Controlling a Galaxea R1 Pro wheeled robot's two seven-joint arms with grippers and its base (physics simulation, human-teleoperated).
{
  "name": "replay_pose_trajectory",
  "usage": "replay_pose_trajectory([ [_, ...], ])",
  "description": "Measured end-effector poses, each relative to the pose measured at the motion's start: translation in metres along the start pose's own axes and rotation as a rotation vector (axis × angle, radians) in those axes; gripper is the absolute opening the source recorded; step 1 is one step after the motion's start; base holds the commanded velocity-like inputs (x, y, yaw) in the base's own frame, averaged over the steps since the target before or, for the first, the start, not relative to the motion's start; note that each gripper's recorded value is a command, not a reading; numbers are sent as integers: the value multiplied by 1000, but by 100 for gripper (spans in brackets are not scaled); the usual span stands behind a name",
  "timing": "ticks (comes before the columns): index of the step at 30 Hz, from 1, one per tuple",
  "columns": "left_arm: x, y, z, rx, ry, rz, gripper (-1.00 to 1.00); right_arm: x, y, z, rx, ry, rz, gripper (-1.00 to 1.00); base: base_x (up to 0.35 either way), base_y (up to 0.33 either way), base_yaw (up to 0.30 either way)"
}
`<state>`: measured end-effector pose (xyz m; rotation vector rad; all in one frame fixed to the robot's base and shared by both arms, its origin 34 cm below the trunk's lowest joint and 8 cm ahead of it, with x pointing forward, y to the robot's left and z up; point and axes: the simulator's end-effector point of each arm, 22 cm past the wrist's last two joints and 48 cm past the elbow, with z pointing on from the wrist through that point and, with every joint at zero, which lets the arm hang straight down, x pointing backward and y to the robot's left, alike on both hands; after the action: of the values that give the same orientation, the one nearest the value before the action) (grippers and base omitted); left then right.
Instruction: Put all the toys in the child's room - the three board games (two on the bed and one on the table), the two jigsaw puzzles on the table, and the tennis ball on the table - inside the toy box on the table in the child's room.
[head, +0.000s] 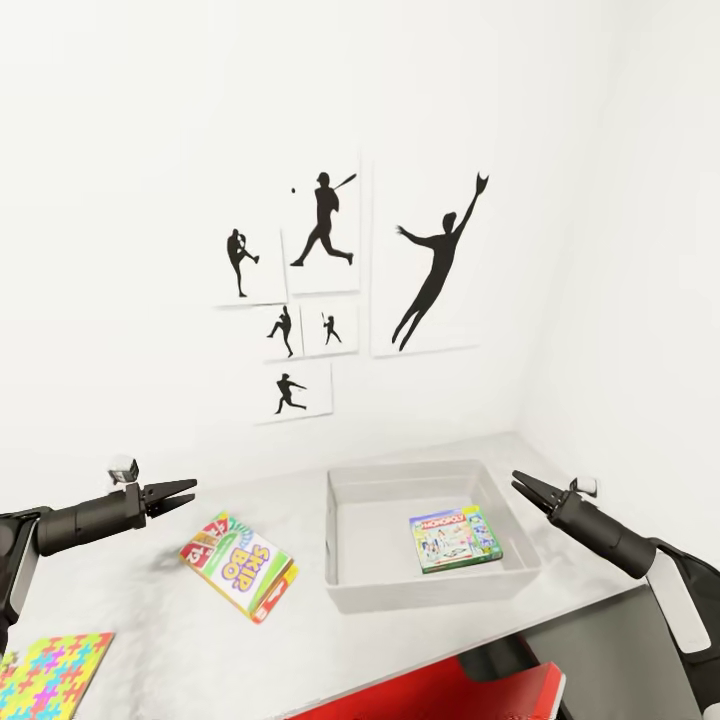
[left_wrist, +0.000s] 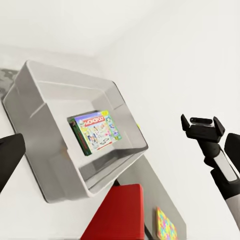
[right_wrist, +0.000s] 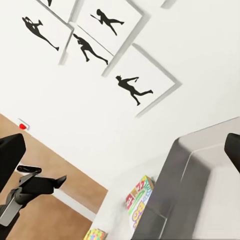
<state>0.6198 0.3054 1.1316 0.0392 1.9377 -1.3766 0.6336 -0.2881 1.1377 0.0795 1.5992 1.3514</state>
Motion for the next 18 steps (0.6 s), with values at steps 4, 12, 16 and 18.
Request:
replay_pose_trajectory([
  [4,0,0,0,0,0,0,100,0,0,0,1,1,0,100,-181,84,0],
  [12,0,0,0,0,1,0,100,1,0,0,0,1,2,100,-223,114,0],
  [16,0,0,0,0,1,0,100,1,-1,0,0,1,2,100,-238,124,0],
  [18,0,0,0,0,1,0,100,1,-1,0,0,1,2,100,-240,125,0],
])
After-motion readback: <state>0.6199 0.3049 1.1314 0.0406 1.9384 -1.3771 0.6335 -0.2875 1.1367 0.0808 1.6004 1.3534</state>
